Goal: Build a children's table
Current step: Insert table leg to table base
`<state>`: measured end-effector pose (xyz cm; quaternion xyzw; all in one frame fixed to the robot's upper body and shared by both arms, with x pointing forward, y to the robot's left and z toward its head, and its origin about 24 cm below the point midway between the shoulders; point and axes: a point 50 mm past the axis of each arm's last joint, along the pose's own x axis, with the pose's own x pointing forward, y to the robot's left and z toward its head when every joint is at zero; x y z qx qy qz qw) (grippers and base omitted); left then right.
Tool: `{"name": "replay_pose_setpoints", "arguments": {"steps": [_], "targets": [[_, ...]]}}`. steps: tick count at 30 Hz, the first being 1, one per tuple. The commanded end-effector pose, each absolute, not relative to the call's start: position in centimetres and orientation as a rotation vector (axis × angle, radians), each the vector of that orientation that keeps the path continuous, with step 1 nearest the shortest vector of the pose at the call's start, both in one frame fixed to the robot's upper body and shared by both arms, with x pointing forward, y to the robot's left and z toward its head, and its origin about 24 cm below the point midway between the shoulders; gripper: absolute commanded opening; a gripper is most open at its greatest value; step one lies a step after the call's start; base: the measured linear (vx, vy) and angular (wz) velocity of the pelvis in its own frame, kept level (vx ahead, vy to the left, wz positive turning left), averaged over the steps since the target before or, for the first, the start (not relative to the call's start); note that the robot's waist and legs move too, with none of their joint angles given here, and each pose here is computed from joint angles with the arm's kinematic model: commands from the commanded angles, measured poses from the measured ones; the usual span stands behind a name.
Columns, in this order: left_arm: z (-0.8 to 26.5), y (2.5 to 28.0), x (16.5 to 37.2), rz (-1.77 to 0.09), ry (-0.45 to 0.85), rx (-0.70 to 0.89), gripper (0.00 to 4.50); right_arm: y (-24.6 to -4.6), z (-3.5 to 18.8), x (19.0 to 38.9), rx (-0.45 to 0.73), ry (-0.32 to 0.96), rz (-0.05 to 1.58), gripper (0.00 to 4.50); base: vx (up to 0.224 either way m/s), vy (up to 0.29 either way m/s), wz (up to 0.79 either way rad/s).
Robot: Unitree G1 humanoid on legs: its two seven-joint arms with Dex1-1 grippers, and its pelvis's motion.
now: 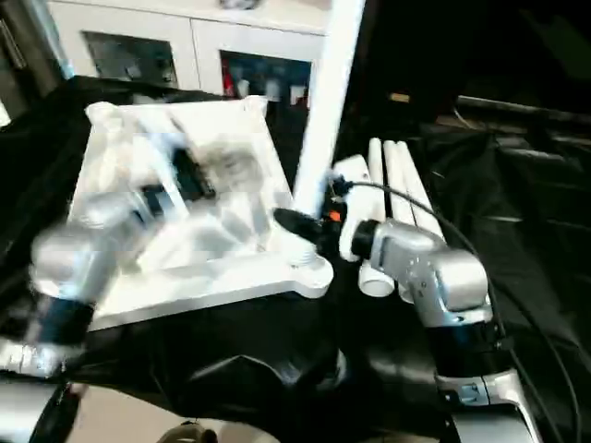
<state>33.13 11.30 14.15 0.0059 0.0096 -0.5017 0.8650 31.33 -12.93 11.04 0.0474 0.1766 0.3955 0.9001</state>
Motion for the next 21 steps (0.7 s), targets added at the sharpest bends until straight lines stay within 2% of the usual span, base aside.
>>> {"name": "replay_pose_setpoints", "arguments": {"steps": [1,2,6,13,14,17,21], "targets": [[13.5,11.0,32.6,-1.108,0.059,0.065,2.86,-13.6,10.3,31.3,0.031,0.383,0.768,1.90,0.000,0.000,0.00],[12.0,10.9,32.2,-1.147,0.137,0.138,2.86,-13.7,9.7,31.3,0.002,0.403,0.741,1.90,0.000,0.000,0.00],[9.5,10.6,31.4,-1.213,0.243,0.220,2.86,-13.7,9.4,31.4,-0.037,0.375,0.710,1.90,0.000,0.000,0.00],[7.1,10.2,30.3,-1.275,0.331,0.256,2.86,-13.7,9.8,31.8,-0.045,0.309,0.683,1.90,0.000,0.000,0.00],[6.9,10.3,30.2,-1.279,0.336,0.282,2.58,-13.7,9.9,31.8,-0.037,0.304,0.684,1.90,0.000,0.000,0.00],[6.4,10.6,30.2,-1.274,0.374,0.322,2.45,-13.5,10.1,31.7,-0.012,0.291,0.692,1.90,0.000,0.000,0.00],[5.9,11.0,30.2,-1.274,0.404,0.372,2.02,-13.4,10.2,31.7,-0.002,0.289,0.708,1.90,0.000,0.000,0.00]]}}
